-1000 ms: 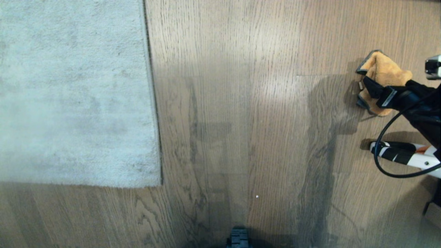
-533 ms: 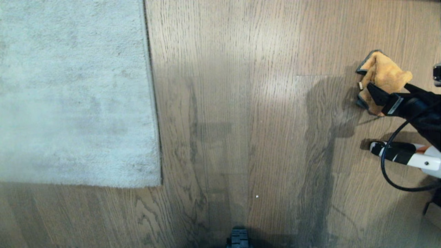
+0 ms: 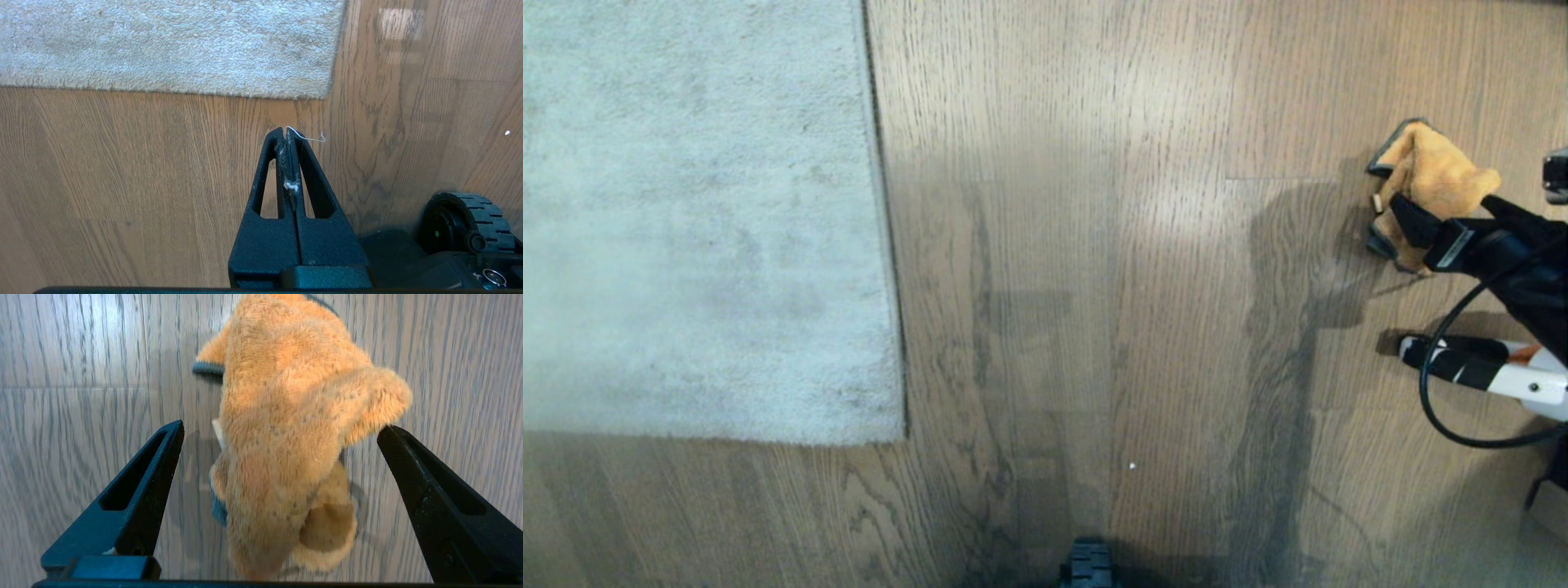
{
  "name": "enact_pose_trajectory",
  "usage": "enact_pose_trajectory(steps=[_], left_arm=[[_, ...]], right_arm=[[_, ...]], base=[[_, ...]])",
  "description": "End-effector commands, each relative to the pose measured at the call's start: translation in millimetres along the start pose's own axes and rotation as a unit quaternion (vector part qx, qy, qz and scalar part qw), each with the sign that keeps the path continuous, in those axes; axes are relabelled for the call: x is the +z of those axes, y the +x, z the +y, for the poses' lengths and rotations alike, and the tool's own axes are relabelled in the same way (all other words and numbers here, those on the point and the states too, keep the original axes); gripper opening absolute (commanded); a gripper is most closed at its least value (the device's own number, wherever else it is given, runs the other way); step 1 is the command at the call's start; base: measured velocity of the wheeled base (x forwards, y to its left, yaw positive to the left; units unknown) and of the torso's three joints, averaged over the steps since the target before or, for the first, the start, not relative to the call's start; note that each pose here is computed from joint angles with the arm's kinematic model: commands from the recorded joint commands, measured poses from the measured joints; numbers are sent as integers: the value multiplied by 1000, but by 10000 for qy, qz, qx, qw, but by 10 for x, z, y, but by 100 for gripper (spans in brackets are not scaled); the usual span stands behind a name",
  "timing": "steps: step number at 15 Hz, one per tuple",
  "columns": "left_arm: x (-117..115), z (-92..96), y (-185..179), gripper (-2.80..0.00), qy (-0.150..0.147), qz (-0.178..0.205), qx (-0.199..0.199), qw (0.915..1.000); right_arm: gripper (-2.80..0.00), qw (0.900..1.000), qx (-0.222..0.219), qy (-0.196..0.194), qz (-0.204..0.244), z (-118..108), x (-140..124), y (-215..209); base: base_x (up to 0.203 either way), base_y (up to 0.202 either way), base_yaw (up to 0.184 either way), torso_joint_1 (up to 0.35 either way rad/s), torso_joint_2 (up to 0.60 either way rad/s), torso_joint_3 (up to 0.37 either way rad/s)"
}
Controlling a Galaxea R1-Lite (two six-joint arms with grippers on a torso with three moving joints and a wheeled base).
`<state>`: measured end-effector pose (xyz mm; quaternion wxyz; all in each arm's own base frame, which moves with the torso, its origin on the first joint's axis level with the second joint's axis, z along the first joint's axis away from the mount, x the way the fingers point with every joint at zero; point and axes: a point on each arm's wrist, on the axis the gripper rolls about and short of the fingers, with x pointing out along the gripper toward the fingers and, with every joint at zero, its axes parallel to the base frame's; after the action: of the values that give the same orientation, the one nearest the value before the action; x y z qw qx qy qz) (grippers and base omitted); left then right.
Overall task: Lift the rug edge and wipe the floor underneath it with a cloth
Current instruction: Pick up the rag
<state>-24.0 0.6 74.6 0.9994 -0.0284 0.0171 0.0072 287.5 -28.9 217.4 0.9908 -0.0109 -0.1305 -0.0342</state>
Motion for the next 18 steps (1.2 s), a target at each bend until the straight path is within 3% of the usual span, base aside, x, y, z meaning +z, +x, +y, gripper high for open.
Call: enact_pose_trajectory(steps=[1,7,8,18], left_arm=[[-1,0,0,-280,-5,3,2,10000],[-1,0,0,-280,-5,3,2,10000],[-1,0,0,-280,-5,3,2,10000],[-1,0,0,-280,-5,3,2,10000]], right_arm=[[0,10000,-9,-50,12,-2,-89,82],[0,9994,-31,-305,-189,-17,-160,242],[-280,9994,-31,-305,-184,-18,-171,256],[-280,9994,-46,-306,-184,-29,-192,295]], base=[[0,0,0,0,0,0],[0,0,0,0,0,0],[0,0,0,0,0,0],[0,0,0,0,0,0]])
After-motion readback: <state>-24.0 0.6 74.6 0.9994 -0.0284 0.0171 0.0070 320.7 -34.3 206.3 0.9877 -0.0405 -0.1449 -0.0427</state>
